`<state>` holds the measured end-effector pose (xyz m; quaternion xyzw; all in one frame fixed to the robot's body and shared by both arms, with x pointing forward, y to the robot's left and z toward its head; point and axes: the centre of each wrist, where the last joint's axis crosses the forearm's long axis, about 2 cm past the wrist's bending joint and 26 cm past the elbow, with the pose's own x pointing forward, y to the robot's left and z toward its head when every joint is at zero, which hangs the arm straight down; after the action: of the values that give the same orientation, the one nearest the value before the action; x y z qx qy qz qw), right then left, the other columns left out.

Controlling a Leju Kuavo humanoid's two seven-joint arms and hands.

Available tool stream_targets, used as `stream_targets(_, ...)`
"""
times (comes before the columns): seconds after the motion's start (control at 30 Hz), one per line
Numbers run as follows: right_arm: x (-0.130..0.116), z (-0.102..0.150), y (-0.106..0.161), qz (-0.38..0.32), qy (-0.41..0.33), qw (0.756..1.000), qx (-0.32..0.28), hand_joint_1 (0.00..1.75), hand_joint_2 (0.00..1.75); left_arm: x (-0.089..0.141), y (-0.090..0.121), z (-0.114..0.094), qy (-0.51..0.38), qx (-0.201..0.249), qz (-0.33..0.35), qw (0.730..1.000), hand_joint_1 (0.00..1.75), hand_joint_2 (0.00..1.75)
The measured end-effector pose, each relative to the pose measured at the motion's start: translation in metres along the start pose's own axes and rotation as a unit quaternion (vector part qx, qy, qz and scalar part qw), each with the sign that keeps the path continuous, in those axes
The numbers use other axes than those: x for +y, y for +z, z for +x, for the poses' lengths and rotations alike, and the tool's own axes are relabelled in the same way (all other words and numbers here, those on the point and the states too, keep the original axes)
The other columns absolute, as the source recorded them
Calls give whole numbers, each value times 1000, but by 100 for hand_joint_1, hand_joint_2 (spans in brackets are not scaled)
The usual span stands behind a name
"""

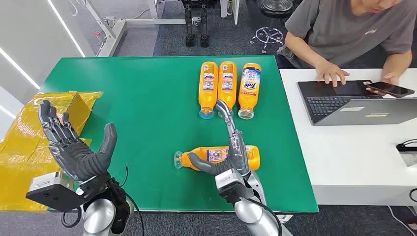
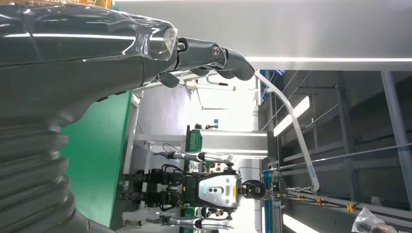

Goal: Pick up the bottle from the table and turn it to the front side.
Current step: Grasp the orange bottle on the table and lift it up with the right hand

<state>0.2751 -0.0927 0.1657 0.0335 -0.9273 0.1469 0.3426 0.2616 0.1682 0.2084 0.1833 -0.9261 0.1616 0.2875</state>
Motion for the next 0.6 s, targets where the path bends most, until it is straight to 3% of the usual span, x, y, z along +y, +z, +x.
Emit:
stream_targets(0.23,1,2,0,24,4,1000,19,0,175,0,-1,1,1,-2,2,1000,0,175)
stream_targets(0.4,3,-3,0,182,27,979,92,0,175,1,-1,1,3,0,4,1000,0,175)
stream_targets(0.5,-1,-14,1,276,53,954,108,0,175,1,-1,0,7,4,6,1000,0,175)
stream_targets(0.6,-9,-27,-2,327,96,933,112,0,175,2,-1,0,11,9,9,1000,0,175)
